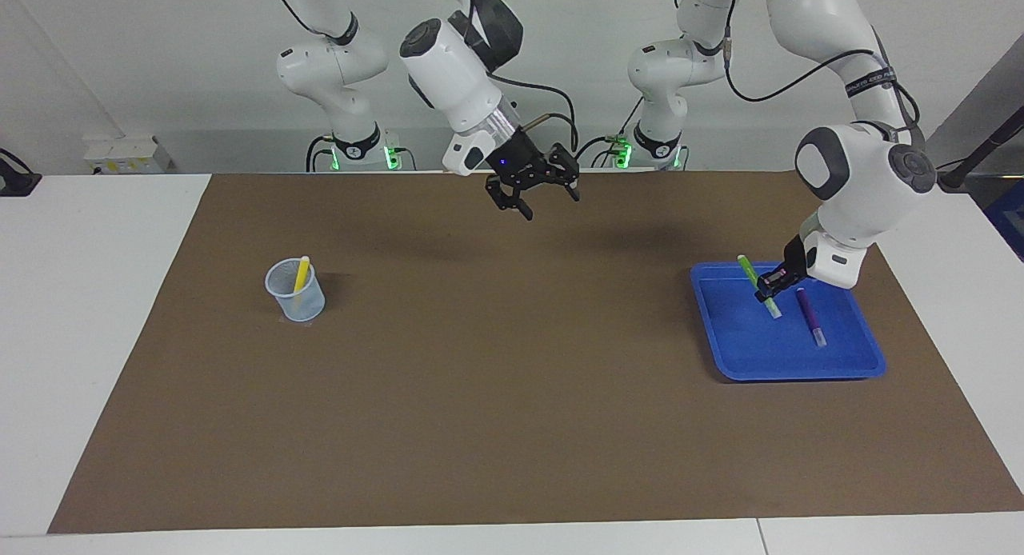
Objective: Transfer and insert pens with both arms
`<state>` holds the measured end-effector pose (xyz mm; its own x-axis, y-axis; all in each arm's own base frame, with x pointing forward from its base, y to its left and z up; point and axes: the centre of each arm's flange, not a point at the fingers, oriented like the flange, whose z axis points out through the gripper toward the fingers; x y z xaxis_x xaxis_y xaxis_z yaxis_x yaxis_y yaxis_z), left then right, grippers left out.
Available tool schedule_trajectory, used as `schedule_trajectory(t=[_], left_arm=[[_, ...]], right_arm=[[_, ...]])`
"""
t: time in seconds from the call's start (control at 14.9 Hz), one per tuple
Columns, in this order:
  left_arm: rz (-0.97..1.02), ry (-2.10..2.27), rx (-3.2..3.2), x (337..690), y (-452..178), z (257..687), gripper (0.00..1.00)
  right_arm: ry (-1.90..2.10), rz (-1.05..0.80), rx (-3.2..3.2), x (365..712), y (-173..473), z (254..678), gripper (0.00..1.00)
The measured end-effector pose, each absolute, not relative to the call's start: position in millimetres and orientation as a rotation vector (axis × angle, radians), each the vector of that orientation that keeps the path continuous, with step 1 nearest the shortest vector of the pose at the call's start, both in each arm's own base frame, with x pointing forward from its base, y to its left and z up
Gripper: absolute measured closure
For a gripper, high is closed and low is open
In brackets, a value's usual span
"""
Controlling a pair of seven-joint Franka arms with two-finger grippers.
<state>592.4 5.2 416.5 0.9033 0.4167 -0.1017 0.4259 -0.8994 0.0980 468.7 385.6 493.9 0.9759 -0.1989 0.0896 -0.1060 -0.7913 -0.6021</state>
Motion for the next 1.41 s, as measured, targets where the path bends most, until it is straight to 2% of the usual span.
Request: schedule_trajectory(t=[0.27, 0.54, 0.94, 1.21, 1.27, 1.41], left_arm=[[-0.202, 0.956, 2.782, 579.6, -31.1, 443.9, 0.83], [-0.294, 1.213, 2.625, 570.6, -58.1, 458.3, 0.83], [-0.535, 1.534, 2.341, 554.3, -77.0, 462.6, 0.83], [-0.597, 1.660, 2.207, 528.7, -91.3, 476.8, 0.83], [-0.599, 1.691, 2.188, 520.8, -96.4, 482.7, 0.83], [-0.598, 1.741, 2.159, 508.1, -106.3, 493.4, 0.83]], right_arm=[[0.321, -0.191, -2.426, 445.7, 427.7, 483.4, 0.00], [0.349, -0.193, -2.418, 450.9, 423.3, 485.3, 0.00], [0.383, -0.182, -2.375, 455.3, 424.2, 495.1, 0.00], [0.346, -0.218, -2.333, 440.9, 448.0, 504.6, 0.00], [0.339, -0.216, -2.326, 437.4, 456.2, 505.2, 0.07], [0.333, -0.208, -2.312, 440.2, 469.5, 506.3, 0.10]])
